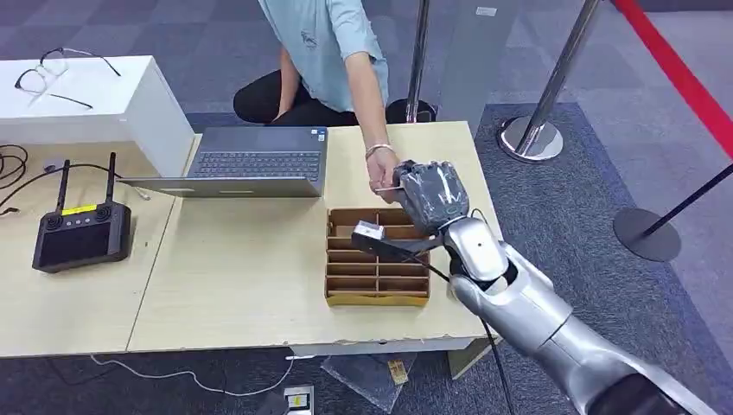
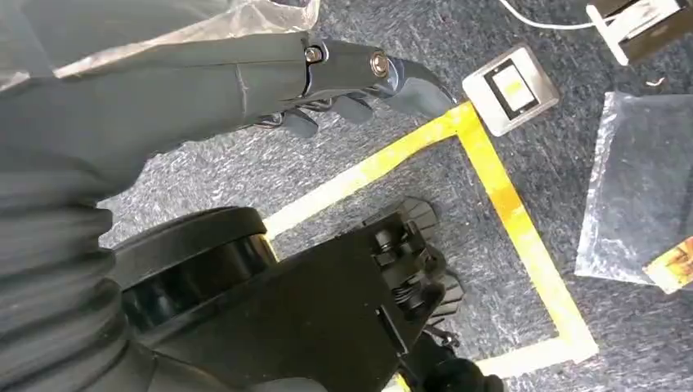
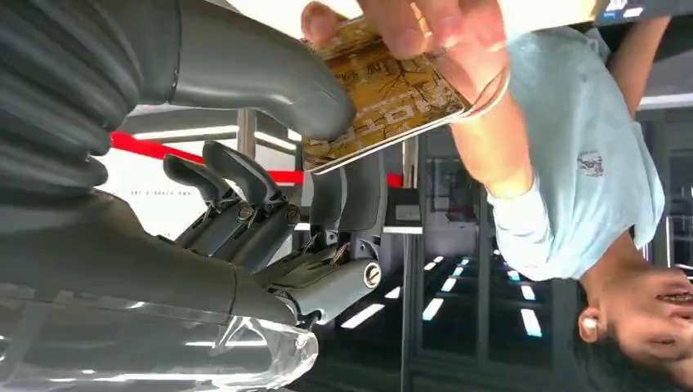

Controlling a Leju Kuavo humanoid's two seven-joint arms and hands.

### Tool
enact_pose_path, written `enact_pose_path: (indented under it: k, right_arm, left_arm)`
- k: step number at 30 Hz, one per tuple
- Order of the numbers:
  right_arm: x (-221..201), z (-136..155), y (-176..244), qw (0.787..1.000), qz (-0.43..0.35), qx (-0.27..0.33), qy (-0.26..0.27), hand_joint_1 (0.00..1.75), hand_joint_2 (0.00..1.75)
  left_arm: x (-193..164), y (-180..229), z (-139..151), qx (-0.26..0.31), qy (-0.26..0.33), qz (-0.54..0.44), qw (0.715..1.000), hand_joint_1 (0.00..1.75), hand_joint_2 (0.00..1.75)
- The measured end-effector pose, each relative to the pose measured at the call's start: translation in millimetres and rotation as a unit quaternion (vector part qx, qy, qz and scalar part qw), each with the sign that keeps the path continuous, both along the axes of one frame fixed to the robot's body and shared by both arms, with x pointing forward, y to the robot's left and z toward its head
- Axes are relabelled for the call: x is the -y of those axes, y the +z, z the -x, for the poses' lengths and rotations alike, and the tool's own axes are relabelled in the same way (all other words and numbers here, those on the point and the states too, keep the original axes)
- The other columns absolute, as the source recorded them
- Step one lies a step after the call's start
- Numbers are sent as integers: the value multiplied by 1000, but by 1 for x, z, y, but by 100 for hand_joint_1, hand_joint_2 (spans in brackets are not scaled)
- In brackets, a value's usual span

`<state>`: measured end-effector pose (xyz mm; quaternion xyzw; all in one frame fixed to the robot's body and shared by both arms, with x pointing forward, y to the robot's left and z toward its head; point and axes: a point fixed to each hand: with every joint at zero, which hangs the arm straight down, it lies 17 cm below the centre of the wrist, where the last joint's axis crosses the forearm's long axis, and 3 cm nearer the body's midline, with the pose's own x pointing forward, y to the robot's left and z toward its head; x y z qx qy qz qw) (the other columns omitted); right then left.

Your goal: Pass the card to the sensor for recognition and then transmit it.

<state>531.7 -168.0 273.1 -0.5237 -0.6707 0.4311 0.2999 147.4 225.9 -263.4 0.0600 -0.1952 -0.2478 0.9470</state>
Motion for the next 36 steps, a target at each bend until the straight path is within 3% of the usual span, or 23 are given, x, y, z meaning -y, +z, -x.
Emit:
enact_pose_path:
  k: [2,3,4,5,6,7,9,10,12,19,36]
  right_arm:
    - [1,-1,-4,1000,4,-4,-3,175,175]
    - [1,-1,-6,1000,5,-6,-4,166,175]
    - [2,-1,-8,1000,7,-8,-5,147,175]
    - [2,-1,-9,1000,7,-9,-6,89,175]
    - [2,-1,-10,1000,7,-9,-6,73,175]
    - [2,-1,-10,1000,8,-10,-6,40,175]
    - [2,-1,-13,1000,9,-13,-7,40,175]
    - [2,-1,-14,1000,10,-14,-7,31,175]
    - [2,-1,-15,1000,10,-15,-6,37,175]
    - [2,0,-19,1000,12,-18,-8,5,175]
    - [10,-1,-20,1000,5,-18,-21,0,175]
  left_arm:
    - [0,0,1,0,0,-1,1000,0,175]
    - [0,0,1,0,1,-1,1000,0,175]
    - [0,0,1,0,1,-1,1000,0,175]
    - [0,0,1,0,1,-1,1000,0,175]
    - [-1,0,1,0,1,-2,1000,0,175]
    - [-1,0,1,0,1,-2,1000,0,175]
    - [-1,0,1,0,1,-2,1000,0,175]
    - [-1,0,1,0,1,-2,1000,0,175]
    - [-1,0,1,0,1,-2,1000,0,175]
    - [-1,0,2,-1,0,-1,1000,0,175]
    - [-1,-1,5,-8,-3,-3,1000,0,175]
